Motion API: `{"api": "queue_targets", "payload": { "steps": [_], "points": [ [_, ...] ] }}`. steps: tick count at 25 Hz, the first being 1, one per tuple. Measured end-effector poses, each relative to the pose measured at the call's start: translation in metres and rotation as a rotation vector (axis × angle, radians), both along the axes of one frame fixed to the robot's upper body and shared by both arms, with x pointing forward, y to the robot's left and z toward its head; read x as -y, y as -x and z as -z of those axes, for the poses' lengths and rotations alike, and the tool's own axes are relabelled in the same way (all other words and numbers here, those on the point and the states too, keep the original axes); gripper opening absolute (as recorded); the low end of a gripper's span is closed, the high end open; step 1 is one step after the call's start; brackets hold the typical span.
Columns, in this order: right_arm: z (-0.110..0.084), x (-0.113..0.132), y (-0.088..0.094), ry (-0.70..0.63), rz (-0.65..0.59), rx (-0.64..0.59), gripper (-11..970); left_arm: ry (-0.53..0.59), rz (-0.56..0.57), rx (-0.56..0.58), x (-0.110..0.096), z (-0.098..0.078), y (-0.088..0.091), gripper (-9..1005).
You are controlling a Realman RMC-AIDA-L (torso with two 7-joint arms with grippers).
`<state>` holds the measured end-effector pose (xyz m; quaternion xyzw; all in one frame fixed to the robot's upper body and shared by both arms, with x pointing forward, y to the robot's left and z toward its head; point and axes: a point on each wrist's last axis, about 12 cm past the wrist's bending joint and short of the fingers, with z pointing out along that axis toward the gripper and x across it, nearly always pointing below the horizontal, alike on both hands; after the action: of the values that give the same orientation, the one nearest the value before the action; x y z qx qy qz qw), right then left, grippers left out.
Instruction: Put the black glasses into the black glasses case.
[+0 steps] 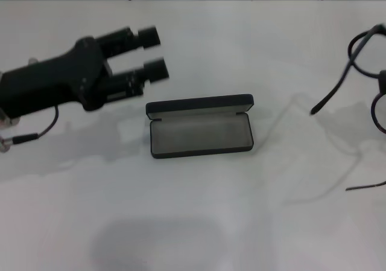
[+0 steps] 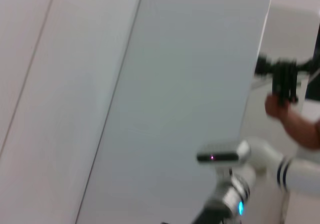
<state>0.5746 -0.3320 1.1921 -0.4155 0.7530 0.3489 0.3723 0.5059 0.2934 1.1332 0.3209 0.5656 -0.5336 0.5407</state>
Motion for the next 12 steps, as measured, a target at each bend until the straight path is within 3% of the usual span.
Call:
{"api": "queue_targets", "payload": {
  "steps": [5, 12],
  "points": [
    [0.018, 0.007, 0.012, -0.226, -0.023, -0.043, 109, 0.071, 0.019, 0.027, 0.012, -0.011, -0.01, 747],
    [0.04, -0.019, 0.015, -0.302, -0.028, -0.105, 109, 0.108, 0.084, 0.09, 0.039, -0.026, -0.027, 599]
  ]
}}
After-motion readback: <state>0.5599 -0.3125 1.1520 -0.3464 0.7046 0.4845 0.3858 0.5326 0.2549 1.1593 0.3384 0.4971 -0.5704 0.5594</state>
